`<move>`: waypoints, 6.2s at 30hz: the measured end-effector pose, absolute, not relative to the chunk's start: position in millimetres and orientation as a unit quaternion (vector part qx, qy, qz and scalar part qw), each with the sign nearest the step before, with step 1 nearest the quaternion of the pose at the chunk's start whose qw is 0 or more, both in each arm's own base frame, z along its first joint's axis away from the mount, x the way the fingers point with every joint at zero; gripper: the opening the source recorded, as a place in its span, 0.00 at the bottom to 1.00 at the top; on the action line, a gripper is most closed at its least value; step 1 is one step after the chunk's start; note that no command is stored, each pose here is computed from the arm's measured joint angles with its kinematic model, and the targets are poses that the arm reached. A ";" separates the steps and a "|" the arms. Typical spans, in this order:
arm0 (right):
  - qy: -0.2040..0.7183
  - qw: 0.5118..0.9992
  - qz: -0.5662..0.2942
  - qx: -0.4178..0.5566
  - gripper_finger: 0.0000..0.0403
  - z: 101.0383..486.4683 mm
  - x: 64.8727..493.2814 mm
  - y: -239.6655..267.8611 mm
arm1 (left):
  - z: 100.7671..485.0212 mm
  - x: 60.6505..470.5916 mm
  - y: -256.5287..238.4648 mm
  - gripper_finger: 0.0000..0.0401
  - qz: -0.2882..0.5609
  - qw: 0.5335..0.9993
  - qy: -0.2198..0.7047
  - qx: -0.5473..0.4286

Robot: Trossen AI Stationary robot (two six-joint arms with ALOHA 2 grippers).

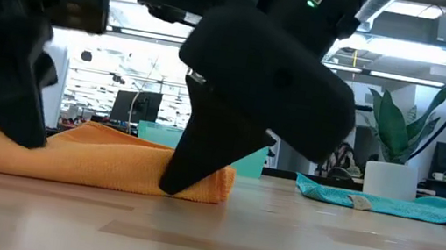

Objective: Roll microfiber towels into tight, uniform cylinder then place into a basket
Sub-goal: Roll the yellow microfiber towel

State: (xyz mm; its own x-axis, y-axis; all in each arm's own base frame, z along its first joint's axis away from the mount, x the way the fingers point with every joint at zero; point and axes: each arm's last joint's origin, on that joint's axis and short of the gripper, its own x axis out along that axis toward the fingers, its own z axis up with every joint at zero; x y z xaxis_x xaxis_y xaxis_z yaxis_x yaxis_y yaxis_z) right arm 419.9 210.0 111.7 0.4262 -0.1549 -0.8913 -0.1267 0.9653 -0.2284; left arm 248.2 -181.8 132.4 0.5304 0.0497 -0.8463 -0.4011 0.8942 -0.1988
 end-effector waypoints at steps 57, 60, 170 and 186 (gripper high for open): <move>0.552 0.832 -0.003 -0.057 0.06 113.0 423.7 202.8 | 168.8 231.4 -270.1 0.20 0.023 0.900 0.389 0.194; 0.552 0.832 -0.003 -0.057 0.05 113.0 423.7 202.8 | 168.5 236.8 -265.5 0.25 0.026 0.898 0.397 0.186; 0.545 0.827 0.125 0.055 0.07 132.3 420.2 252.9 | 137.5 305.4 -204.4 0.07 0.211 0.706 0.666 -0.120; 0.550 0.826 0.107 0.058 0.19 131.9 419.4 251.5 | 135.3 303.8 -208.6 0.07 0.189 0.716 0.664 -0.107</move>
State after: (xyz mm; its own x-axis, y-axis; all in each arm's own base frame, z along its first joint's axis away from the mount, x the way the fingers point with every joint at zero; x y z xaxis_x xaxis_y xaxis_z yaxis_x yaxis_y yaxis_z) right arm 419.4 251.5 131.9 0.3725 0.2409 -0.8962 -0.1130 0.9703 0.2138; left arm 303.8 -208.6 135.3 0.0470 0.1295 -0.9905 -0.4129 0.9054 0.0988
